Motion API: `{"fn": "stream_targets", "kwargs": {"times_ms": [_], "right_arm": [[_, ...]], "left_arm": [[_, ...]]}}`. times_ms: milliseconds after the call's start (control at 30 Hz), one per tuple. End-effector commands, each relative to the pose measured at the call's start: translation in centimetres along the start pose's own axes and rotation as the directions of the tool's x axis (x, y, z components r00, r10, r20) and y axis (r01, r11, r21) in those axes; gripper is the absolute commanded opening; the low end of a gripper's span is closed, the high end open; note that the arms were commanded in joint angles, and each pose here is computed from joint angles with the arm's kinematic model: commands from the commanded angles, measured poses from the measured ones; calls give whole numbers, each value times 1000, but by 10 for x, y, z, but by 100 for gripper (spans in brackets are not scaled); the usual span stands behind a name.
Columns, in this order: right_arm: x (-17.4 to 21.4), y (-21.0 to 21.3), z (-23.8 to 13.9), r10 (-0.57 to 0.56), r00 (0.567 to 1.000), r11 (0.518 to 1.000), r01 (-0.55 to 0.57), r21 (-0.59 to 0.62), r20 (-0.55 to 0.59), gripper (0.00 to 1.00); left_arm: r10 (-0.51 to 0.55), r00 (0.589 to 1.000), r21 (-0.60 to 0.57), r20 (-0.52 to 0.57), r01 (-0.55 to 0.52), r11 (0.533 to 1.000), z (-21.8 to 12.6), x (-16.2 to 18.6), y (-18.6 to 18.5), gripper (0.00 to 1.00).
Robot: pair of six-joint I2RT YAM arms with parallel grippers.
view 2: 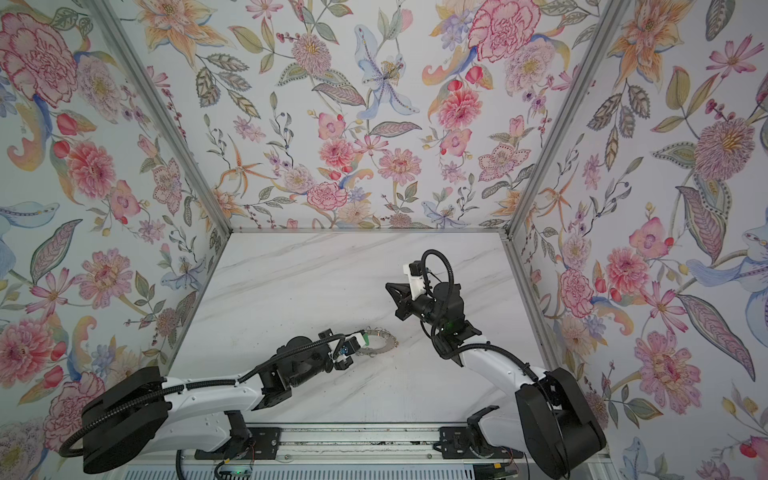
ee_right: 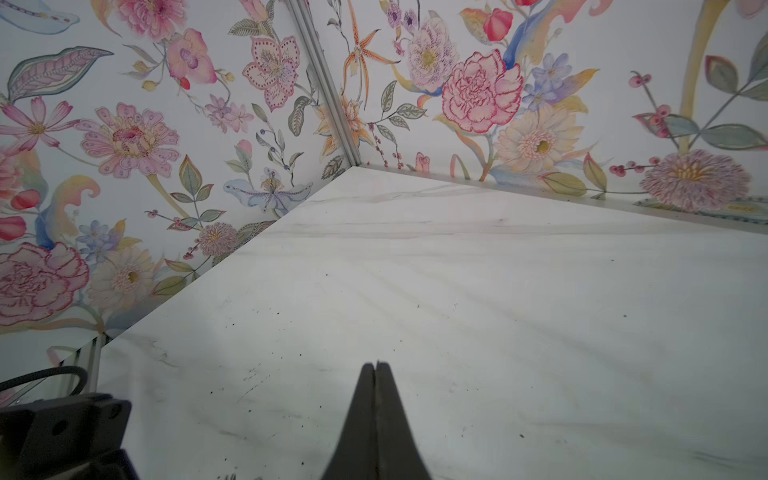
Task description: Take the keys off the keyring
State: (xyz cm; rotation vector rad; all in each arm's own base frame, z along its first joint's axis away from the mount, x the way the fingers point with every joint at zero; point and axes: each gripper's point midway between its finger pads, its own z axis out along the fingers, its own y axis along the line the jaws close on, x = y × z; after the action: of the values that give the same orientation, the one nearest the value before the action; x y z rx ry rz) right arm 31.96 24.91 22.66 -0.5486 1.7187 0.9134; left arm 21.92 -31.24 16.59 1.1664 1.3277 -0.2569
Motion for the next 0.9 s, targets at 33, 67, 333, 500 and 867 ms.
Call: {"fn": "stream_targets", "kwargs": {"times_ms": [33, 67, 333, 500, 867], "right_arm": [[47, 26, -8, 66, 968, 986, -100, -131, -243, 7], [54, 27, -12, 70, 961, 986, -108, -129, -266, 9], [78, 38, -36, 32, 943, 992, -71, -108, -330, 16], [76, 50, -29, 16, 943, 990, -61, -124, -333, 17], [82, 99, -7, -42, 938, 959, -59, -278, -345, 22]], "left_arm": [[-39, 999, -7, 16, 39, 999, 5, -6, 9, 0], [-59, 998, -4, 21, 59, 998, 4, -5, 12, 0], [-177, 980, 63, 93, 172, 983, 0, -16, 28, 0], [-278, 945, 128, 171, 258, 958, -4, -33, 36, 0], [-433, 880, 243, 196, 384, 891, -10, -40, 38, 0]]}}
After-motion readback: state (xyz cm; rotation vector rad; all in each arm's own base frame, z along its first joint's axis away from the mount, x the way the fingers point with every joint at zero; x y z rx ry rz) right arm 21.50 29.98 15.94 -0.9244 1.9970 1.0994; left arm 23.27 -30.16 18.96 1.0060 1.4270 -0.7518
